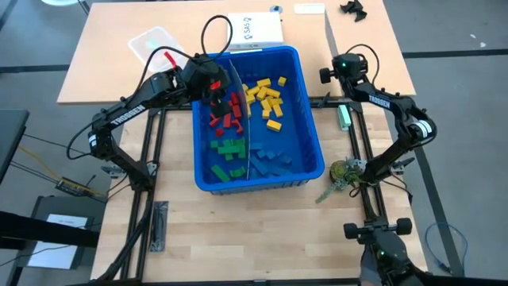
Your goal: Sort Items/Unsort Items
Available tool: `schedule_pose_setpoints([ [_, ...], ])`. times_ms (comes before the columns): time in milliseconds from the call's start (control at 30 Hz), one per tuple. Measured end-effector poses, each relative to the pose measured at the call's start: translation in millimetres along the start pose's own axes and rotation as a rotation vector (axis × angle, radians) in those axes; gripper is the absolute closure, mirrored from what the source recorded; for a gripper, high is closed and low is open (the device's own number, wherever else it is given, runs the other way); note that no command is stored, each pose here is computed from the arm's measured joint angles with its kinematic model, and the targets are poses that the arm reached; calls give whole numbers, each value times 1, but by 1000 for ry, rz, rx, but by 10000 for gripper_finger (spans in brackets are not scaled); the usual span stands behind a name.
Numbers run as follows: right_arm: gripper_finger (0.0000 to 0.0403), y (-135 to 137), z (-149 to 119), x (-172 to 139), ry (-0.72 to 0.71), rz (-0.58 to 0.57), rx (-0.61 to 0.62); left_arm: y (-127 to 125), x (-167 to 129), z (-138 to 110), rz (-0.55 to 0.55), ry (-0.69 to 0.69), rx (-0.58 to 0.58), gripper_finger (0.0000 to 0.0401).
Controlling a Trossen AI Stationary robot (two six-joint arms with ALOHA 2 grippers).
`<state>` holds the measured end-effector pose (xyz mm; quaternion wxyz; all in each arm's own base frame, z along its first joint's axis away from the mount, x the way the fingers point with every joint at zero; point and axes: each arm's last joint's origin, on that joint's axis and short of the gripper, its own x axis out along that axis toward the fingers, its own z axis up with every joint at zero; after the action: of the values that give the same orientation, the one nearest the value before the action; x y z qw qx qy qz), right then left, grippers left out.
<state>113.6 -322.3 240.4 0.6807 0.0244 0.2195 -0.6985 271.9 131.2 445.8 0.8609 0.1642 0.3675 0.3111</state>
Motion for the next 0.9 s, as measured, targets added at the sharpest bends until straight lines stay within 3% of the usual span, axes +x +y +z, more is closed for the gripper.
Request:
schedule_pose_setpoints([
  [233,374,12,-21,25,71,54,-25,1,0,2,-1,-20,-8,327],
  [467,289,15,-21,24,75,88,-24,0,0,2,-1,-19,-8,327],
  [700,207,1,31,-20,-101,138,23,0,0,2,-1,-19,-8,327],
  [900,183,-1,84,-97,-345,423,62,0,0,2,-1,-19,-8,327],
])
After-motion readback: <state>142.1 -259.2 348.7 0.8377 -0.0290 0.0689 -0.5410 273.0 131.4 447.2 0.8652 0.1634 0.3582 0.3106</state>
